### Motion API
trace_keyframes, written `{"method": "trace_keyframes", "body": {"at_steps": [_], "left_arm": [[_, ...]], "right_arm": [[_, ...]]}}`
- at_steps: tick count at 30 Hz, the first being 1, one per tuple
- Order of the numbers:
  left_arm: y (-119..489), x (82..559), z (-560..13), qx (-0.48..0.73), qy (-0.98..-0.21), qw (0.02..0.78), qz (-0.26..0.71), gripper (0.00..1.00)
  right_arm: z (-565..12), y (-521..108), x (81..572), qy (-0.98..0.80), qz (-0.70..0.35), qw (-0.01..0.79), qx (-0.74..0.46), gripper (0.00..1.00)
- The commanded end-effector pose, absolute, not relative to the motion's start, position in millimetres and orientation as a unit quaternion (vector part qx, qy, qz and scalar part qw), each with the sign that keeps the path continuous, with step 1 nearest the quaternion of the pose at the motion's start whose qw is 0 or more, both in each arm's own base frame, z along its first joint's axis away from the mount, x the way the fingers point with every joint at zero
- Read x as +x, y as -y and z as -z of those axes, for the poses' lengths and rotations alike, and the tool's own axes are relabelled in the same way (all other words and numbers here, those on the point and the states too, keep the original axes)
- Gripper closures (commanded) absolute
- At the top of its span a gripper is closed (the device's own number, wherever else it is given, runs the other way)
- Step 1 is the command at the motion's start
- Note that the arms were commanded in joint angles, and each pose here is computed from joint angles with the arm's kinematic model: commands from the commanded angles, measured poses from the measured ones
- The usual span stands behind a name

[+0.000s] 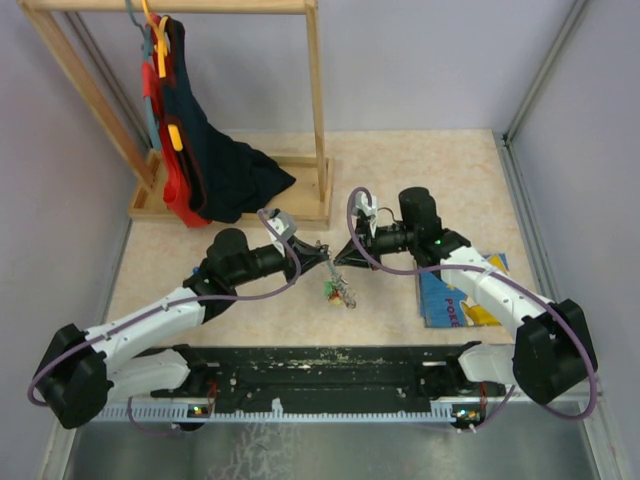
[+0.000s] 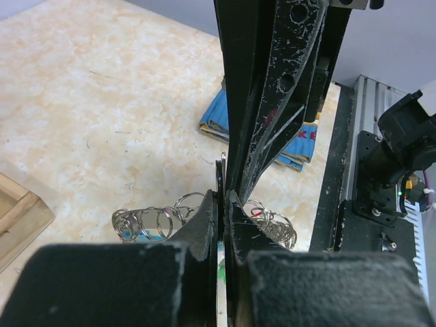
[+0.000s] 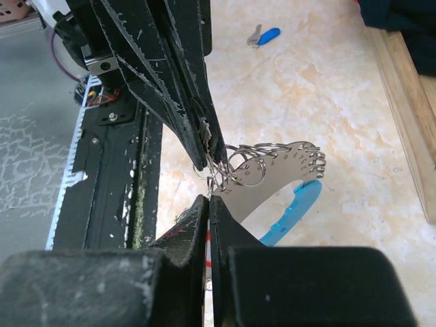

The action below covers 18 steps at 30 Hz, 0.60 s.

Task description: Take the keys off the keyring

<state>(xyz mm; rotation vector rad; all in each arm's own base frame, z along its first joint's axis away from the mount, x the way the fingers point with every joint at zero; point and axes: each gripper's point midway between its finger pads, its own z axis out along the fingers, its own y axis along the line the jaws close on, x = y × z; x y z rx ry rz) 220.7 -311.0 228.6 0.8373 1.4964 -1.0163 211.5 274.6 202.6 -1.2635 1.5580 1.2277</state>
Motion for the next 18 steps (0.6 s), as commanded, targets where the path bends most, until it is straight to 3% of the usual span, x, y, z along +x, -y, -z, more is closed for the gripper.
{"method": "trace_keyframes", "body": {"at_steps": [1,9,18], "left_arm": [[298,226,-250,0.334,-0.613,0.584,0.413,1.0],[304,220,-276,0.344,-0.588,0.589,0.434,1.0],[318,221,-283,0.349,-0.59,0.565,0.458,1.0]], "right_arm": [[-219,-277,213,-0.58,-0.488,0.404,-0.513,1.0],[-216,-279,207,-0.566,-0.494,0.403,-0.522,1.0],[-210,-285,201,-0.558,-0.473,0.405,-0.548,0.93]]}}
